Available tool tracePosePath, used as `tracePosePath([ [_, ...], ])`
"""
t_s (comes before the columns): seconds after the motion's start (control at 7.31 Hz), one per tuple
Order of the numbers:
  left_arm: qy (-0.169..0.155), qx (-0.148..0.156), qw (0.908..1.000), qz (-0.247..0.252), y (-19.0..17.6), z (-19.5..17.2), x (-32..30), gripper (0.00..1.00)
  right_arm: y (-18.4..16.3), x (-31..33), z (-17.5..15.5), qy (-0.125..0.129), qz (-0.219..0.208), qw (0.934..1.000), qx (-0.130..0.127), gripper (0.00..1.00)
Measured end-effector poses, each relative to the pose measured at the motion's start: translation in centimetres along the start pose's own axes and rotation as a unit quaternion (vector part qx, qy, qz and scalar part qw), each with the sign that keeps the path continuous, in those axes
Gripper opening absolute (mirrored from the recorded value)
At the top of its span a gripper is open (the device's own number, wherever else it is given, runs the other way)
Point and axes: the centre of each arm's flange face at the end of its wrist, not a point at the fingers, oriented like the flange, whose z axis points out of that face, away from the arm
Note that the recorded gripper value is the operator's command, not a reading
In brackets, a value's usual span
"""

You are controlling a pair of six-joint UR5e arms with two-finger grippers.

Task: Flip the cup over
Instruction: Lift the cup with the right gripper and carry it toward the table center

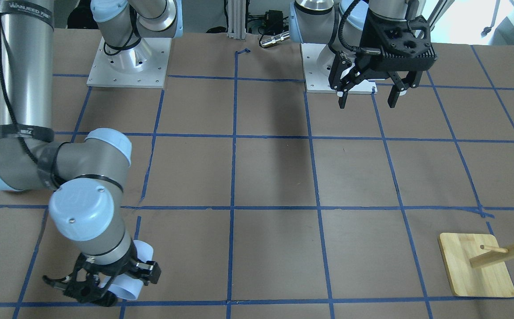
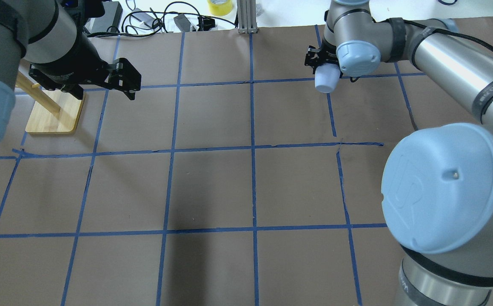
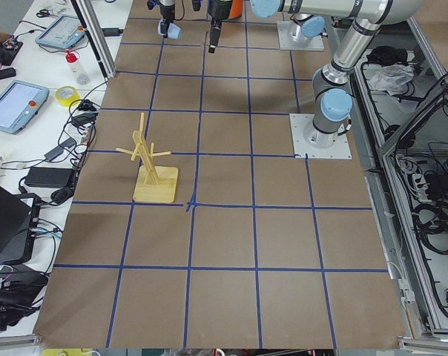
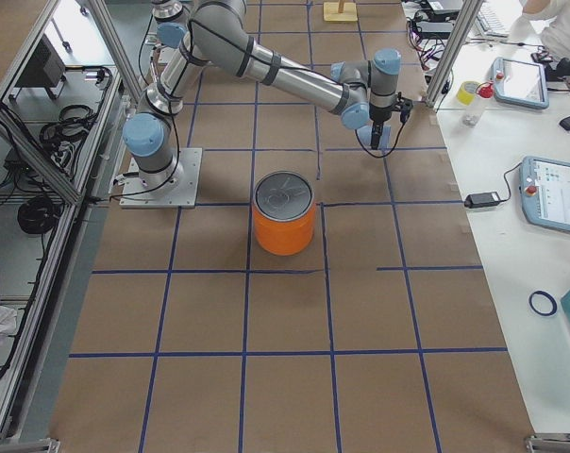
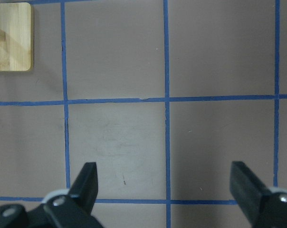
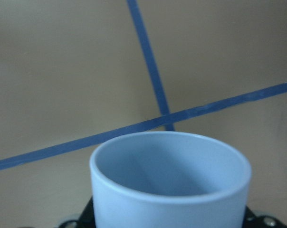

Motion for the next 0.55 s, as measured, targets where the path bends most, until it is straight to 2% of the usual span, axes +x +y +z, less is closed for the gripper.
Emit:
tracePosePath([
  [0.14, 0.000, 0.000, 1.0000, 0.000, 0.0, 0.0, 0.0, 1.00, 1.9, -3.9, -1.1, -0.005, -0.021, 0.9997, 0.007, 0.18],
  [0.27, 0.000, 0.000, 1.0000, 0.000, 0.0, 0.0, 0.0, 1.00, 3.8, -7.4, -1.7, -0.012, -0.066, 0.9977, 0.016, 0.20],
  [0.41, 0.000, 0.000, 1.0000, 0.000, 0.0, 0.0, 0.0, 1.00, 5.6, -10.2, -2.2, -0.019, -0.130, 0.9910, 0.028, 0.20],
  [0.55, 0.000, 0.000, 1.0000, 0.000, 0.0, 0.0, 0.0, 1.00, 6.9, -12.1, -2.4, -0.024, -0.186, 0.9817, 0.035, 0.26],
])
